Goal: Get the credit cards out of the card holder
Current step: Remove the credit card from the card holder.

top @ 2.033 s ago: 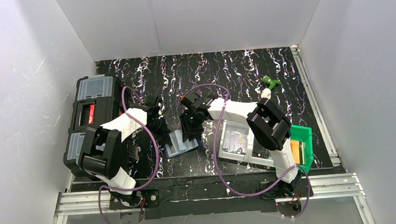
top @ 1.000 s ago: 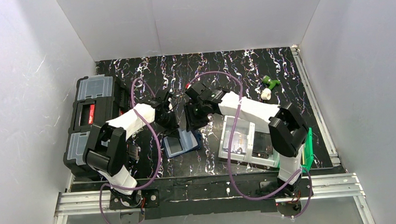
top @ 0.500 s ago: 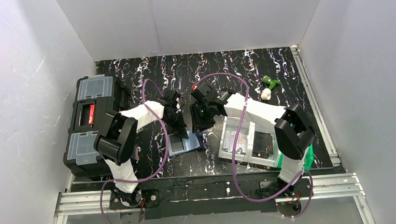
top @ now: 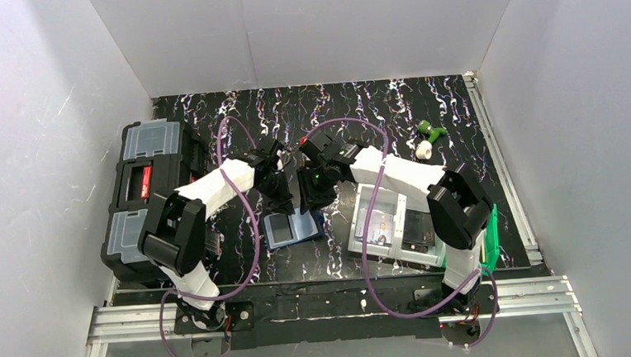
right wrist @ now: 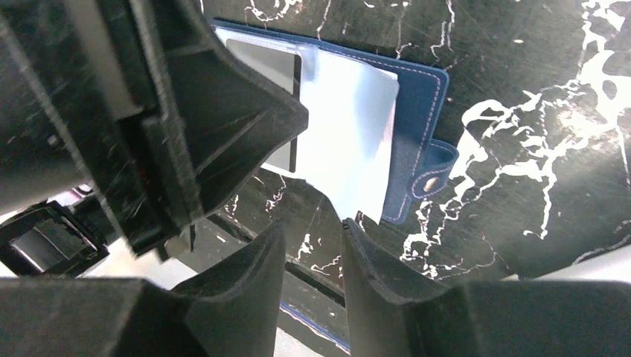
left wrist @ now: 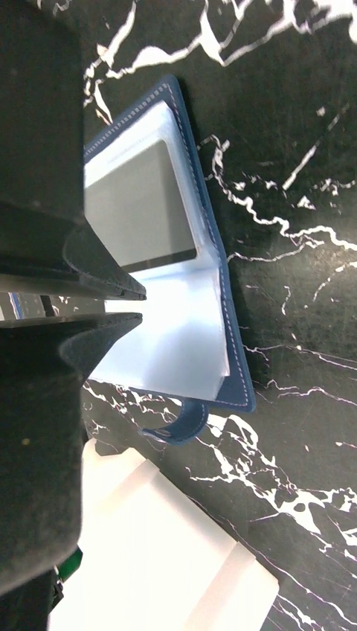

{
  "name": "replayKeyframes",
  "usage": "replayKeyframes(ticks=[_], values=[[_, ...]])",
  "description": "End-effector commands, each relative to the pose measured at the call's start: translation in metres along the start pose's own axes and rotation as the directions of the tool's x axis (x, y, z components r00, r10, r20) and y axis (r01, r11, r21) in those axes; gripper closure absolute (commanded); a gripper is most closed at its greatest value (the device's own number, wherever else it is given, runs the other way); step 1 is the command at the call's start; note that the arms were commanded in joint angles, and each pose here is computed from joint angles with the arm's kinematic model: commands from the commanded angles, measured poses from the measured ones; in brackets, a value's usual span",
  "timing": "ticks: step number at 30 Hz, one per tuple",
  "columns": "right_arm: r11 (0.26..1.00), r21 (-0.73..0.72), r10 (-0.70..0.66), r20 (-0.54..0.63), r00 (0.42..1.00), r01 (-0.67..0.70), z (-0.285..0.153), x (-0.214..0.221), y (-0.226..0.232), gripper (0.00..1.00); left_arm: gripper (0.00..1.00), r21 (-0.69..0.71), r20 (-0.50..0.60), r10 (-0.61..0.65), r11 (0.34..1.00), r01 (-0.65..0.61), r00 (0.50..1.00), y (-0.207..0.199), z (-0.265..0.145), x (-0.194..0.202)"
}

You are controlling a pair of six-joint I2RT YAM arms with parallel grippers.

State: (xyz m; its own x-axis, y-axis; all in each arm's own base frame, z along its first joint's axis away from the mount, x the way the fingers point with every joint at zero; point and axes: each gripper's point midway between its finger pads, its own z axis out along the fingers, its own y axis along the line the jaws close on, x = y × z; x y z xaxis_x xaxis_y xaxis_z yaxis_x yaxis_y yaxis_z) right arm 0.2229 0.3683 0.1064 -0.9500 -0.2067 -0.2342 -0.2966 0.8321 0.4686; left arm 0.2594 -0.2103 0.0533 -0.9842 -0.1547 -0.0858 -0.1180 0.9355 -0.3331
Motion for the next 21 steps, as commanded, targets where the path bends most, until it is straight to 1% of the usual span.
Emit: replayKeyframes(ticks=[1, 6, 11, 18, 21], values=[[0.998, -0.067, -0.014, 0.002, 1.0, 0.015, -0.003, -0.009, 0.024, 0.6, 0.88, -0.057, 0.061, 0.01, 0.998, -0.006, 0.998, 0.016, -0.03, -0.006], [0.993, -0.121, -0.008, -0.042, 0.999, 0.003, 0.009, -0.008, 0.034, 0.6, 0.88, -0.089, 0.072, -0.028, 0.995, 0.035, 0.997, 0.041, -0.038, -0.001], [0.988, -0.153, 0.009, -0.097, 0.995, -0.024, 0.031, -0.005, 0.038, 0.6, 0.89, -0.107, 0.049, -0.062, 0.992, 0.067, 0.997, 0.06, -0.034, 0.008], [0.979, -0.193, 0.035, -0.152, 0.988, -0.064, 0.054, -0.004, 0.043, 0.6, 0.9, -0.098, 0.031, -0.075, 0.992, 0.077, 0.997, 0.066, -0.02, 0.014], [0.979, -0.191, 0.045, -0.166, 0.985, -0.077, 0.061, -0.002, 0.041, 0.6, 0.93, -0.099, 0.017, -0.079, 0.992, 0.08, 0.997, 0.067, -0.014, 0.015]])
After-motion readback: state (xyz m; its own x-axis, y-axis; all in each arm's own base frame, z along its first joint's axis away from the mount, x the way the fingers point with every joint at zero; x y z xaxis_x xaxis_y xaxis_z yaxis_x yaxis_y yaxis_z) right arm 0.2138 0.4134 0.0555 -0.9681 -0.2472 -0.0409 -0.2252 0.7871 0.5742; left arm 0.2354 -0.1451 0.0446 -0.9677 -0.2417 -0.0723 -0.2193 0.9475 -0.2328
